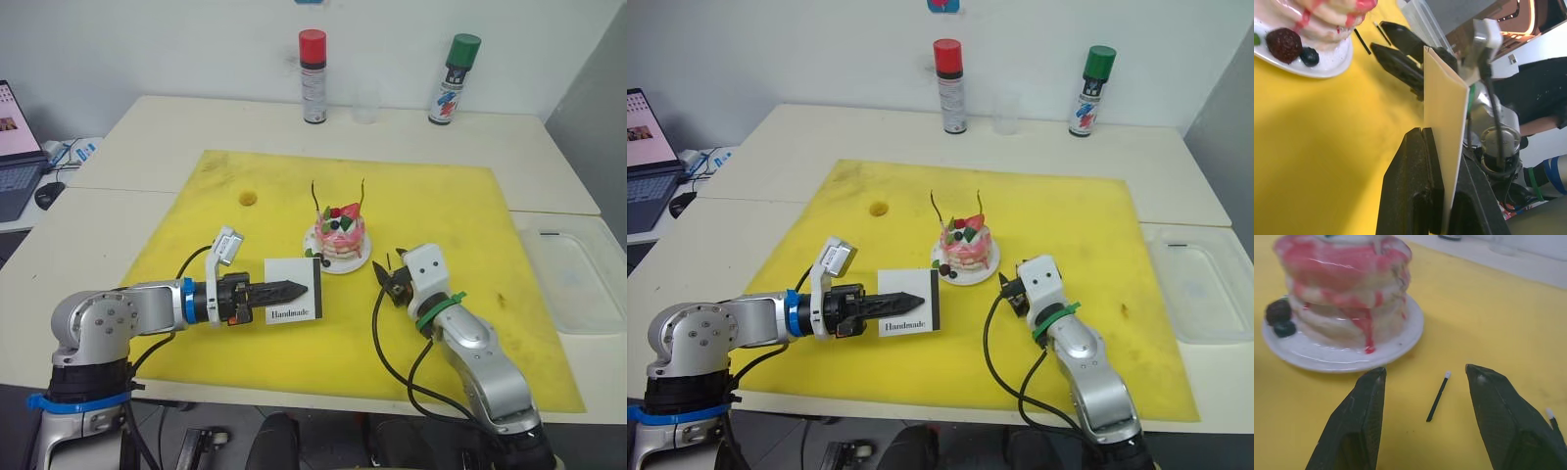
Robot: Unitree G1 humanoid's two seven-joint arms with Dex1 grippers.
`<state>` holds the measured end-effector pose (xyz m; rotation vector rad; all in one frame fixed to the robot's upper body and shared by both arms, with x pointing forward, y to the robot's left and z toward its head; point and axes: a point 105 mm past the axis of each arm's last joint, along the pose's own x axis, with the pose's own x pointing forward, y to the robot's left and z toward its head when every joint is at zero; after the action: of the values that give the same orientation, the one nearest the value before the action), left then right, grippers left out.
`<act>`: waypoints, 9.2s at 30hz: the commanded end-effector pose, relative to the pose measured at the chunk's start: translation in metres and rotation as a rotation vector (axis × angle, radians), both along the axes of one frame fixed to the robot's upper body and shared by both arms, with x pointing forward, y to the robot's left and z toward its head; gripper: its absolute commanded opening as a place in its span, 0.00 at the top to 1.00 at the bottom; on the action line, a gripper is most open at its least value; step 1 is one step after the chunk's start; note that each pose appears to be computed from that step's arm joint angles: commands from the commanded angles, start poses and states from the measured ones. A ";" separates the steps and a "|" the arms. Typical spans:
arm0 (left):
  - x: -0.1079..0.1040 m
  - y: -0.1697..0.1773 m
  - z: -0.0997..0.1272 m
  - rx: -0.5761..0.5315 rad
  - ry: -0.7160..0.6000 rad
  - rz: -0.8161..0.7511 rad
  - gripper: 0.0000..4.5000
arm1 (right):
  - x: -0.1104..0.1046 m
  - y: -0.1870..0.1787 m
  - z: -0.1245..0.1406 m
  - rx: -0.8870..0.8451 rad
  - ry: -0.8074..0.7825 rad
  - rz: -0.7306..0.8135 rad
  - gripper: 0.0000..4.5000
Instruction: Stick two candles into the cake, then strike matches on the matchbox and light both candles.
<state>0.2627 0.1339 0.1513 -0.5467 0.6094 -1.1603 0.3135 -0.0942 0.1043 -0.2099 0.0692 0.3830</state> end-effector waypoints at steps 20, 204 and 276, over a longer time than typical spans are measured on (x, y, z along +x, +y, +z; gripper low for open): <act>-0.002 -0.003 0.005 -0.023 -0.027 -0.026 1.00 | -0.003 0.006 0.002 0.241 0.174 -0.078 0.99; -0.002 -0.044 -0.009 0.071 -0.129 -0.186 1.00 | -0.074 0.040 0.063 -0.321 -0.009 0.680 1.00; -0.009 -0.030 -0.021 0.084 -0.126 -0.140 1.00 | 0.015 0.096 0.146 -0.443 -0.411 0.527 1.00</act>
<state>0.2526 0.1067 0.1214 -0.3741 0.6408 -1.2617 0.3345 -0.0017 0.2444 -0.7464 -0.2750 0.8306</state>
